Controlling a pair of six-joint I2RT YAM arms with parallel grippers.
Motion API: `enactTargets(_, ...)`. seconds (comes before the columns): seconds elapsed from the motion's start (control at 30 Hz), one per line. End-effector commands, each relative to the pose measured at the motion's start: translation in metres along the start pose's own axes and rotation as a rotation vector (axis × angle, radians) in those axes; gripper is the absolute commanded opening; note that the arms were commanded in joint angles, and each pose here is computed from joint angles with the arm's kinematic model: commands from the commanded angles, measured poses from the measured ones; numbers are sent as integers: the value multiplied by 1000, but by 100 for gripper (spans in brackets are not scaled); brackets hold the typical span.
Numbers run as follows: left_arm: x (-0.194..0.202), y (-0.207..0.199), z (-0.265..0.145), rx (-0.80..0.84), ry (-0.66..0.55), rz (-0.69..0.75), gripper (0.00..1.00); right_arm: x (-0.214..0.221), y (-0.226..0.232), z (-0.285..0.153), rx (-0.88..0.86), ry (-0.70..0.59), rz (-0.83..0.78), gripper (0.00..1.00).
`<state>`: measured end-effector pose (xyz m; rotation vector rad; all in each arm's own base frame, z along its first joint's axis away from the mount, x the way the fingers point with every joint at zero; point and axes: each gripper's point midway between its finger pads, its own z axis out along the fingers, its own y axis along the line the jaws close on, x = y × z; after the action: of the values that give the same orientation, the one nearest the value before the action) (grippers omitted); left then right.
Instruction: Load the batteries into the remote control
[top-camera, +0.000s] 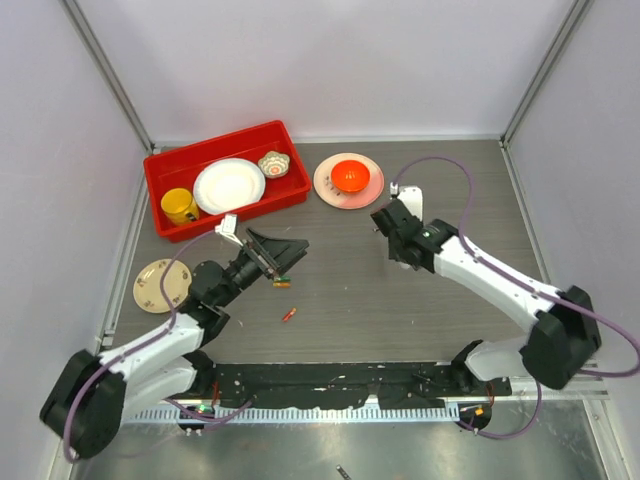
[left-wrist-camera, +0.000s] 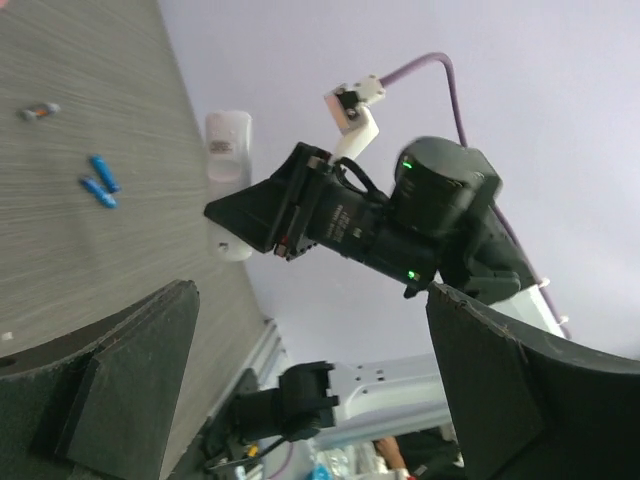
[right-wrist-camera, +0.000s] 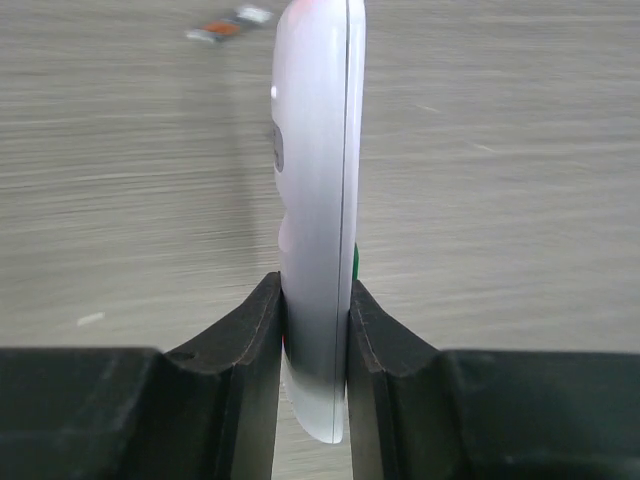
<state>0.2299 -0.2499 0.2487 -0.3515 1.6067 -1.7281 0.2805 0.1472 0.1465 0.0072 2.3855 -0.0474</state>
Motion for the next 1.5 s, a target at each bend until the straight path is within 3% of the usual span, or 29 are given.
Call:
enactTargets(0.0, -8, 38, -18, -244, -41, 121, 100, -22, -105, 13, 512, 17, -156, 1)
enactTargets(0.2, -12, 36, -34, -283, -54, 206, 100, -11, -148, 74, 628, 211, -117, 1)
enactTargets(0.37, -1, 54, -40, -362, 2, 183, 96, 5, -153, 120, 665, 373, -225, 1)
enactTargets(0.7, 13, 70, -48, -407, 67, 152, 93, 22, -150, 159, 604, 502, -242, 2)
enactTargets(0.9, 15, 78, -48, -430, 76, 141, 93, 37, -139, 164, 527, 517, -183, 34)
enactTargets(1.1, 19, 84, -48, -447, 96, 126, 93, 35, -129, 161, 477, 493, -132, 49)
enactTargets(1.47, 23, 86, -51, -444, 104, 101, 93, 7, -100, 152, 392, 407, -67, 58)
